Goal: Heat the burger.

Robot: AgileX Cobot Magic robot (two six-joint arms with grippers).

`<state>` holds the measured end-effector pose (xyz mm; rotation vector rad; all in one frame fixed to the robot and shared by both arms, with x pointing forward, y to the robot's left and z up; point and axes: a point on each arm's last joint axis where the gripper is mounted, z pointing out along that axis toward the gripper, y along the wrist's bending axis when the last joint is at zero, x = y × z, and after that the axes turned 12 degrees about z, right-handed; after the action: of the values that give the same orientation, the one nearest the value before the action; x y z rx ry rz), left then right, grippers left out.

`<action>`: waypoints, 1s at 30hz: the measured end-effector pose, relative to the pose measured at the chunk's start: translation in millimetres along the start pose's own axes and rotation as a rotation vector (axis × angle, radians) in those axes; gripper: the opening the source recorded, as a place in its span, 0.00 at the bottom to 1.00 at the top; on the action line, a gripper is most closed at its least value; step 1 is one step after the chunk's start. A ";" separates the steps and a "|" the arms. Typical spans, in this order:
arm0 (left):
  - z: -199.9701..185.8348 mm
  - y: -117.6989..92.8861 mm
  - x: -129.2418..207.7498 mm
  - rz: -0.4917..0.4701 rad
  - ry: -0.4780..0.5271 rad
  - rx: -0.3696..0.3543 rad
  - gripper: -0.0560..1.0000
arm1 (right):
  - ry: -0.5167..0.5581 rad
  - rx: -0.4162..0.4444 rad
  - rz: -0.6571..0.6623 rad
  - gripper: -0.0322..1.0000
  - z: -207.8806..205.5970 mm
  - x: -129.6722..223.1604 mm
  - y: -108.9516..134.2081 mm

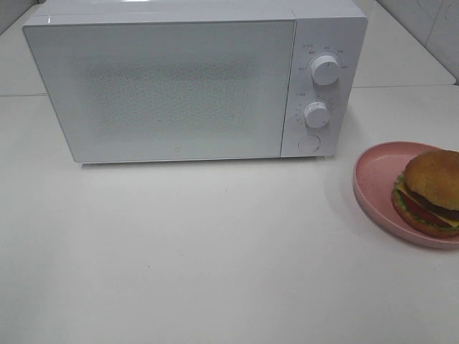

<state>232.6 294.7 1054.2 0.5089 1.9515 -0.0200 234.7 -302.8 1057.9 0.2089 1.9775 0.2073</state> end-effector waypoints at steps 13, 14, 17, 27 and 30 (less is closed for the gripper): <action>0.0 0.0 0.0 0.000 0.000 0.000 0.05 | 0.000 0.000 0.000 0.54 0.0 0.0 0.0; 0.0 0.0 0.0 0.000 0.000 0.000 0.05 | 0.000 0.000 0.000 0.54 0.0 0.0 0.0; 0.0 0.0 0.0 0.000 0.000 0.000 0.05 | 0.000 0.000 0.000 0.54 0.0 0.0 0.0; 0.4 -0.1 -0.2 -0.025 0.013 -0.053 0.05 | -0.019 0.069 0.031 0.54 -0.2 0.2 0.3; 0.7 -0.3 -0.4 -0.047 0.024 -0.097 0.05 | -0.019 0.072 0.032 0.54 -0.2 0.2 0.3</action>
<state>233.2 294.2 1054.2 0.4009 1.9769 0.0511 234.5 -302.4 1057.9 0.2884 1.9649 0.1549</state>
